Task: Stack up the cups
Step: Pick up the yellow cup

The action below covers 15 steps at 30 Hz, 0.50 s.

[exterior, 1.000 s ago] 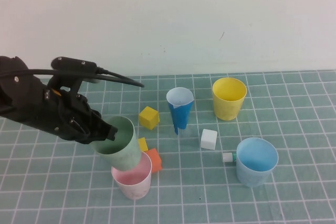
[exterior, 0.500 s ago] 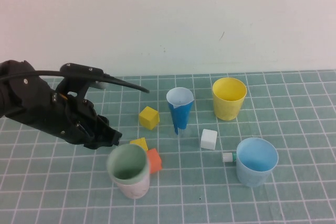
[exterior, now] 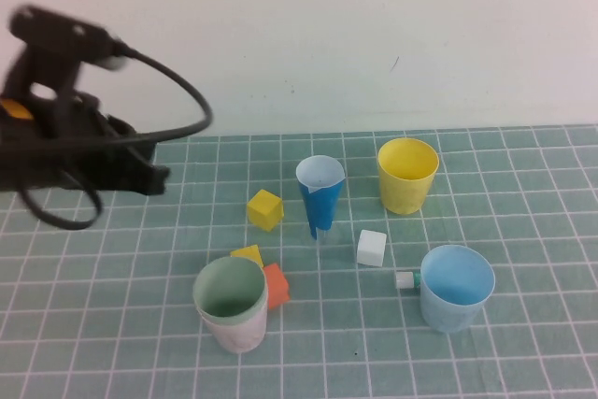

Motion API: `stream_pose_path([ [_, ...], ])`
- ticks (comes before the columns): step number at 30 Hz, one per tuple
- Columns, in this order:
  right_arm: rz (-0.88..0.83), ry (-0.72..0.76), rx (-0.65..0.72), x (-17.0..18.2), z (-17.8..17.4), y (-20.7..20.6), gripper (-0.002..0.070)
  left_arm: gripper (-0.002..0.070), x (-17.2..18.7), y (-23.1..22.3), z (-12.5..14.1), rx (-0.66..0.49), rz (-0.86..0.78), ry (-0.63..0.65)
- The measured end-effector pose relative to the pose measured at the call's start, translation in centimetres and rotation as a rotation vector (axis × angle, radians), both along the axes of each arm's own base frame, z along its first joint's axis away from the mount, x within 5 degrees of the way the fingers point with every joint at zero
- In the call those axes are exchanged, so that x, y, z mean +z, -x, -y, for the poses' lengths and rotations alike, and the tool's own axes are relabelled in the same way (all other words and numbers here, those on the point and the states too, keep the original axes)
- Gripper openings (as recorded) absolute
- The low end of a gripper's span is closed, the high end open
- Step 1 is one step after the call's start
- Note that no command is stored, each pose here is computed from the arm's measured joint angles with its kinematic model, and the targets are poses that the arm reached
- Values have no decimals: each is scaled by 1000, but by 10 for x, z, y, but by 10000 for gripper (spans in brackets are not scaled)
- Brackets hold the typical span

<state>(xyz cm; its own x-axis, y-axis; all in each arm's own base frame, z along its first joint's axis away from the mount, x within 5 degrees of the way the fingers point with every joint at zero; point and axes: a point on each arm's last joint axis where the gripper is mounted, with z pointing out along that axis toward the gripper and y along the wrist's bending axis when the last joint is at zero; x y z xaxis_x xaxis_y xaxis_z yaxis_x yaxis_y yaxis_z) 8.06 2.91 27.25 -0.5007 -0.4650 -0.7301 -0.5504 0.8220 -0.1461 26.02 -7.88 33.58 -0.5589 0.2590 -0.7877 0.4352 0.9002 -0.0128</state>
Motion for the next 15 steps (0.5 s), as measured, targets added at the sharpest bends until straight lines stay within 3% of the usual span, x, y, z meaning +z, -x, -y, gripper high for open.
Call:
stream_pose_path([
  [7, -86, -19, 200, 14, -9, -51, -3, 2, 53, 72, -22, 28, 325, 28],
  [11, -129, -64, 247, 18, -12, -95, -2, 2, 51, 116, -37, 64, 511, 19],
  [15, -195, -71, 278, 11, -18, -148, -2, 2, 27, 139, -45, 87, 587, 21],
])
